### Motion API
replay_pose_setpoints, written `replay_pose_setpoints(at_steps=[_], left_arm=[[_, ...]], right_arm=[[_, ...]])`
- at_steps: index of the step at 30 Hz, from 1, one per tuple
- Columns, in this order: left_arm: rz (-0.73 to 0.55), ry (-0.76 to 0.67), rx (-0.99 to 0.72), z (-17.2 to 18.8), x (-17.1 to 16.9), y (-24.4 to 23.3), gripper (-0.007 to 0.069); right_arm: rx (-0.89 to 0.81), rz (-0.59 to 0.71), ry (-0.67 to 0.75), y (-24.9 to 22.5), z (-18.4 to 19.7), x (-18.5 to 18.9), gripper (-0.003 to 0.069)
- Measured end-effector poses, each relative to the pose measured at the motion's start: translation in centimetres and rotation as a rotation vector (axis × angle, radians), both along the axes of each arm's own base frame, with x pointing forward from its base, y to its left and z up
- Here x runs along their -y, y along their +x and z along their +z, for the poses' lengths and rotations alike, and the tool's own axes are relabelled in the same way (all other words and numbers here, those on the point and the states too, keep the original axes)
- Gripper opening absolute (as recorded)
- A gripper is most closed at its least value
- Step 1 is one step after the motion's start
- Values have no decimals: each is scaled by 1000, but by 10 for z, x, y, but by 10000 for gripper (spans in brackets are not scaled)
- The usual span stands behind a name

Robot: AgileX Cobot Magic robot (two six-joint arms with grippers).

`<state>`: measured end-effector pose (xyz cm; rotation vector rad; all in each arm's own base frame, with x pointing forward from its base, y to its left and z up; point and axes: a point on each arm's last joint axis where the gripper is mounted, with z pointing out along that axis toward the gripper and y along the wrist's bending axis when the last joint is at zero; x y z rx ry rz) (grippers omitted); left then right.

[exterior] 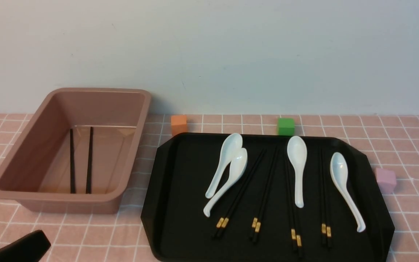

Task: On pink tablecloth take chopsticks from black tray and put them in box.

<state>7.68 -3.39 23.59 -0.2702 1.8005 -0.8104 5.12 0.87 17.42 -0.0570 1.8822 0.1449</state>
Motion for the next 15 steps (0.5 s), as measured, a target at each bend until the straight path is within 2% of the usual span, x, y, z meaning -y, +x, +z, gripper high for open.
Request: replay_pose_setpoints(at_steps=[7,15], left_arm=[[0,6,4,0,0,0,-13],[-5,96,43,0,-1,1,-13]], right_arm=[[0,0,0,0,0,0,240],[0,0,0,0,0,0,240]])
